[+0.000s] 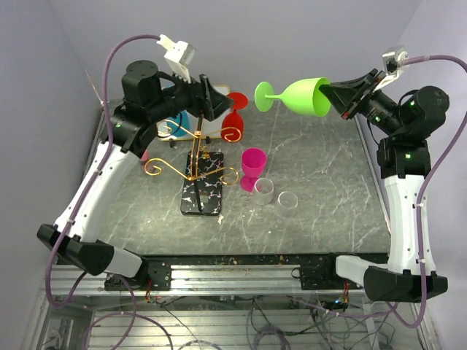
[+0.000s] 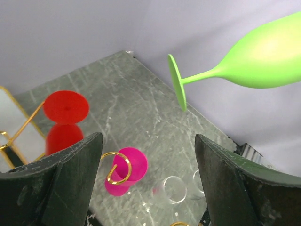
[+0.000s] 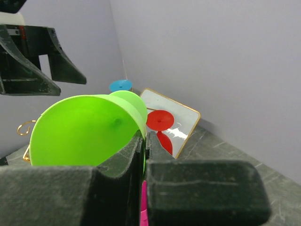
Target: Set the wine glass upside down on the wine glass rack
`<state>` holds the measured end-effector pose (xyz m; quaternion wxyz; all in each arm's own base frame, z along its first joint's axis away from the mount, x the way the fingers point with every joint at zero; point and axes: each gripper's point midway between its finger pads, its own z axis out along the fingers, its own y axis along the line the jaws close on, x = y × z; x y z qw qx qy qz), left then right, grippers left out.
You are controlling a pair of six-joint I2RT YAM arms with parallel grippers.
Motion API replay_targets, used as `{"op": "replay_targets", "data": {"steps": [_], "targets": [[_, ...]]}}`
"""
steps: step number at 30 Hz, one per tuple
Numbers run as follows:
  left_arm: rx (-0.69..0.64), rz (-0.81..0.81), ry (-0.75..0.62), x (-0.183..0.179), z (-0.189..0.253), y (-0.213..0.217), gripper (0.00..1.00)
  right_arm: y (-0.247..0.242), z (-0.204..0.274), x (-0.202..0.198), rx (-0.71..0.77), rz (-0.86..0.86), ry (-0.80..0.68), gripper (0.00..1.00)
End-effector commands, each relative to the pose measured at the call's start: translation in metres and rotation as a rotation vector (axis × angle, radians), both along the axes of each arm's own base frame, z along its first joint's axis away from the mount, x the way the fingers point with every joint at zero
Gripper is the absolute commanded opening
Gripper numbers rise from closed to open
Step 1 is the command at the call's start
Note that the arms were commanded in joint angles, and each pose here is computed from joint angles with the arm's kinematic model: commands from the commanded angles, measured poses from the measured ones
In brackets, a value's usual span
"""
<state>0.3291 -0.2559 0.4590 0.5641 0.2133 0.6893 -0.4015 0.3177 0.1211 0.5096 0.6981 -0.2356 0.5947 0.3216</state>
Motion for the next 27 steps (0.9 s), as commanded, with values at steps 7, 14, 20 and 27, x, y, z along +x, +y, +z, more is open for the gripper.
{"op": "replay_targets", "data": {"steps": [7,14,20,27], "targets": [[-0.061,-0.159,0.083,-0.007,0.000,-0.058,0.90,0.011,0.003,0.005,0.011,0.073,0.024,0.00],[-0.078,-0.170,0.152,-0.001,-0.014,-0.076,0.86,0.015,-0.009,0.007,-0.004,0.080,0.047,0.00],[-0.067,-0.189,0.133,-0.004,-0.011,-0.091,0.69,0.015,-0.007,0.008,-0.005,0.075,0.041,0.00],[-0.068,-0.183,0.134,-0.001,-0.011,-0.093,0.49,0.015,-0.011,0.007,-0.005,0.074,0.042,0.00]]}}
